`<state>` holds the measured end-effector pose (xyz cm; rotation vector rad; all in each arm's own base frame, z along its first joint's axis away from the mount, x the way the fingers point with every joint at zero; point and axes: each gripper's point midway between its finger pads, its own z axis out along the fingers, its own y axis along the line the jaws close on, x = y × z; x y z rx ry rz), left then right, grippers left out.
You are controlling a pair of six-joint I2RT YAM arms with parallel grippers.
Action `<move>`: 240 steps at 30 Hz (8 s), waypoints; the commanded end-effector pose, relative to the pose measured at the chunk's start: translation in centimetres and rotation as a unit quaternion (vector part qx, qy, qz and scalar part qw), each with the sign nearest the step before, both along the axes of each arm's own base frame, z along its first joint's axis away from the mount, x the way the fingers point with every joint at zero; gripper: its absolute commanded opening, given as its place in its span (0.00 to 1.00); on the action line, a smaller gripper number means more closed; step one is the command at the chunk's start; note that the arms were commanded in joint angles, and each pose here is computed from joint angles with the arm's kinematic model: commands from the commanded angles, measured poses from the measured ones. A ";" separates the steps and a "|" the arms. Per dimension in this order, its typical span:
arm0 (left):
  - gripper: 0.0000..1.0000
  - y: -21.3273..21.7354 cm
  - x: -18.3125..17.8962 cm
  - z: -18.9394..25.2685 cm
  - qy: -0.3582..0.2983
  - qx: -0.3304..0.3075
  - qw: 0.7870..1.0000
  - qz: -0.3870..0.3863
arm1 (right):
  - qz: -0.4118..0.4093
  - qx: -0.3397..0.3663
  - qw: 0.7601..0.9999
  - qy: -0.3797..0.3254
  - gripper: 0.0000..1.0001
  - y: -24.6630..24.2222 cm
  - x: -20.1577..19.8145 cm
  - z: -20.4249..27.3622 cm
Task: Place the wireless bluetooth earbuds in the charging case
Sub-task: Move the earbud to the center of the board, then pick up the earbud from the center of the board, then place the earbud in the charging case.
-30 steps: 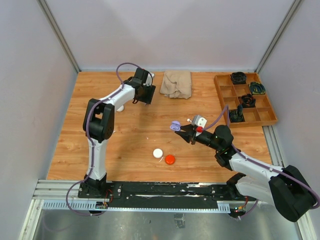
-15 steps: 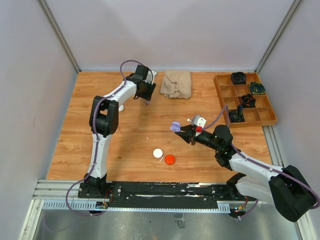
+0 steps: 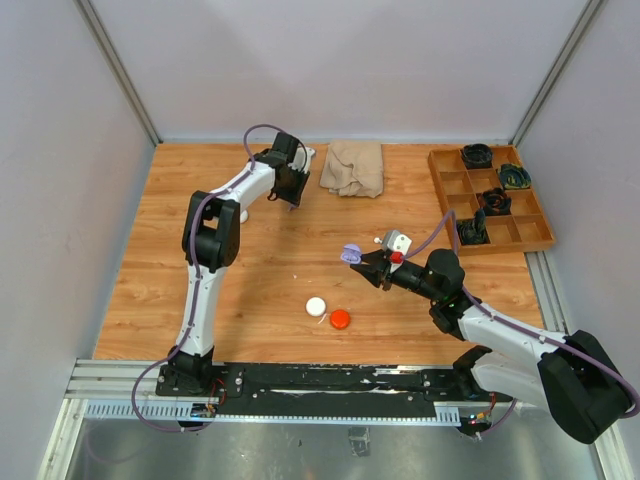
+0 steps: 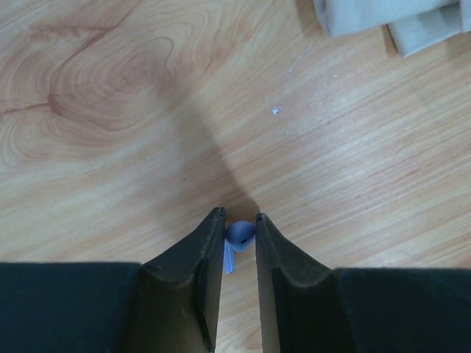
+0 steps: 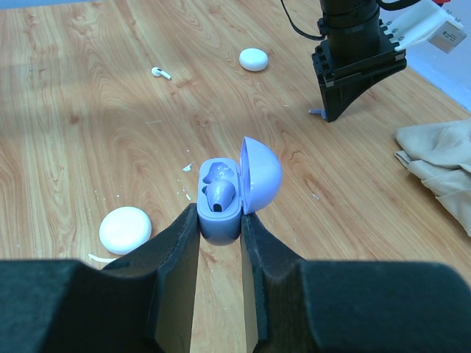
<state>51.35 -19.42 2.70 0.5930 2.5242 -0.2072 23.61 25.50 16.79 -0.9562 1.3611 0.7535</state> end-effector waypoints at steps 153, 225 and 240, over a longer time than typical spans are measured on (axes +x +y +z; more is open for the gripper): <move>0.10 -13.7 -30.5 26.6 -0.444 -0.442 0.711 -0.319 | 0.012 0.124 0.990 -0.073 0.01 -0.8 -2.0 9.1; 0.45 -12.3 -28.4 24.0 -0.406 -0.420 0.778 -0.232 | 0.025 0.127 0.988 -0.079 0.01 -0.7 -2.7 9.5; 0.59 -11.5 -29.0 24.0 -0.340 -0.439 0.797 -0.239 | 0.025 0.113 0.991 -0.069 0.01 -0.5 -2.3 8.7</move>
